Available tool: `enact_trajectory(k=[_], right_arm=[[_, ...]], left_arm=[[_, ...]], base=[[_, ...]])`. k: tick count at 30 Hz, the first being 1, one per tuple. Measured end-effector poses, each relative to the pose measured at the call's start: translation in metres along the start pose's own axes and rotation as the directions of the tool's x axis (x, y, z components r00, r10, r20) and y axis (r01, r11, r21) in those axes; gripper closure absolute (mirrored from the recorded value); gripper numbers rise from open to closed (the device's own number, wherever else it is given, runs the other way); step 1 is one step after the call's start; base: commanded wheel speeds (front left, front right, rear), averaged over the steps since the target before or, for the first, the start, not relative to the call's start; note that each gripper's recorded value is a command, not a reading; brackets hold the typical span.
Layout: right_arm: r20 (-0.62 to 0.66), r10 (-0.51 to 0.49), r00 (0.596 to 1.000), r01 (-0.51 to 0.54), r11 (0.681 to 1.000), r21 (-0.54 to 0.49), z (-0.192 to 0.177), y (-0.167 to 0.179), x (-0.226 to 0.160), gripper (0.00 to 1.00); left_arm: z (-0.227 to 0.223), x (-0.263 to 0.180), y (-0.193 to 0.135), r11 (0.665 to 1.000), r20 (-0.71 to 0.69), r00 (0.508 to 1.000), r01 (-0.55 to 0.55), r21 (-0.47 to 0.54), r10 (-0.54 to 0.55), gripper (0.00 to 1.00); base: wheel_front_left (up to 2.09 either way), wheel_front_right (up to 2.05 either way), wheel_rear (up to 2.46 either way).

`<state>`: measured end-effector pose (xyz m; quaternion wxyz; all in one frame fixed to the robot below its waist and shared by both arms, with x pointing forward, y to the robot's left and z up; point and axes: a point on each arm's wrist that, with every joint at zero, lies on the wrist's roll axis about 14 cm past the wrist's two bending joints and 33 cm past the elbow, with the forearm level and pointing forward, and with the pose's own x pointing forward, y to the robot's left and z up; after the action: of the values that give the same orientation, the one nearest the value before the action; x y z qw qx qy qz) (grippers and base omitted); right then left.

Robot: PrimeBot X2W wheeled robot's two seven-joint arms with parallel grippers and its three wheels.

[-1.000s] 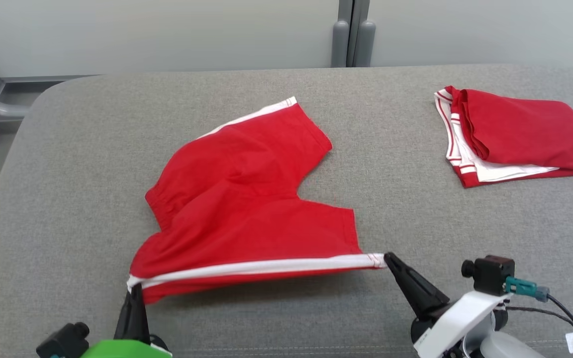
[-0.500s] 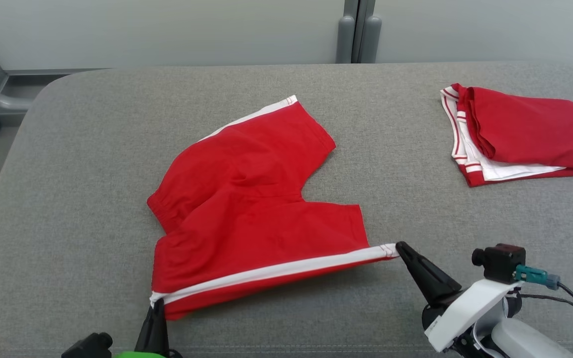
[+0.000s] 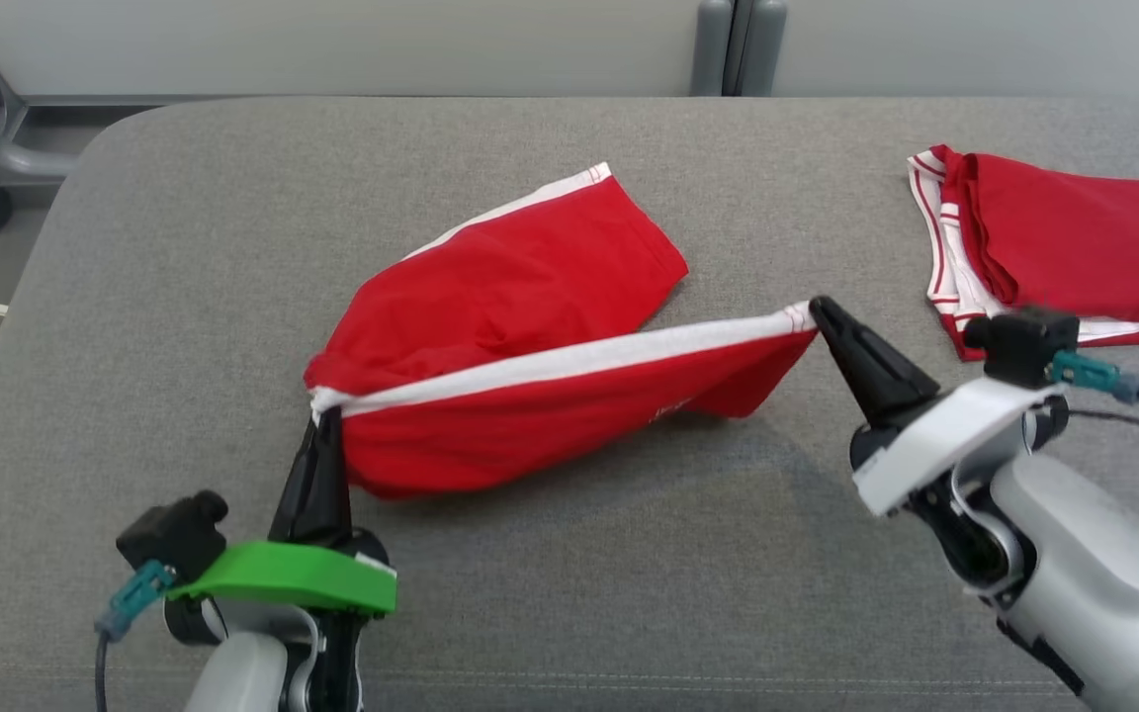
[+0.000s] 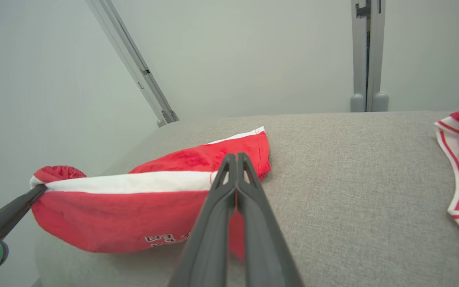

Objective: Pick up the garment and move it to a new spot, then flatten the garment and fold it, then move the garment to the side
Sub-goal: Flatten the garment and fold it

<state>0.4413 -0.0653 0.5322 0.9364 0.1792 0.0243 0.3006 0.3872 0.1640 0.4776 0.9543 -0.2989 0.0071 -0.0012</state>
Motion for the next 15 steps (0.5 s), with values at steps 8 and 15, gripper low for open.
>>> enact_trajectory(k=[8, 15], right_arm=[[0.005, 0.005, 1.0, -0.005, 0.997, -0.073, 0.025, -0.014, 0.069, 1.0], [-0.069, -0.001, 0.998, -0.009, 0.99, -0.139, 0.017, -0.023, 0.122, 1.0]], left_arm=[[0.013, 0.046, 0.006, 1.0, 0.019, 1.0, -0.012, 0.0, 0.012, 1.0], [0.016, 0.078, 0.027, 0.997, -0.015, 0.997, -0.072, 0.007, 0.072, 1.0]], base=[[0.0, 0.0, 0.0], [0.0, 0.0, 0.0]])
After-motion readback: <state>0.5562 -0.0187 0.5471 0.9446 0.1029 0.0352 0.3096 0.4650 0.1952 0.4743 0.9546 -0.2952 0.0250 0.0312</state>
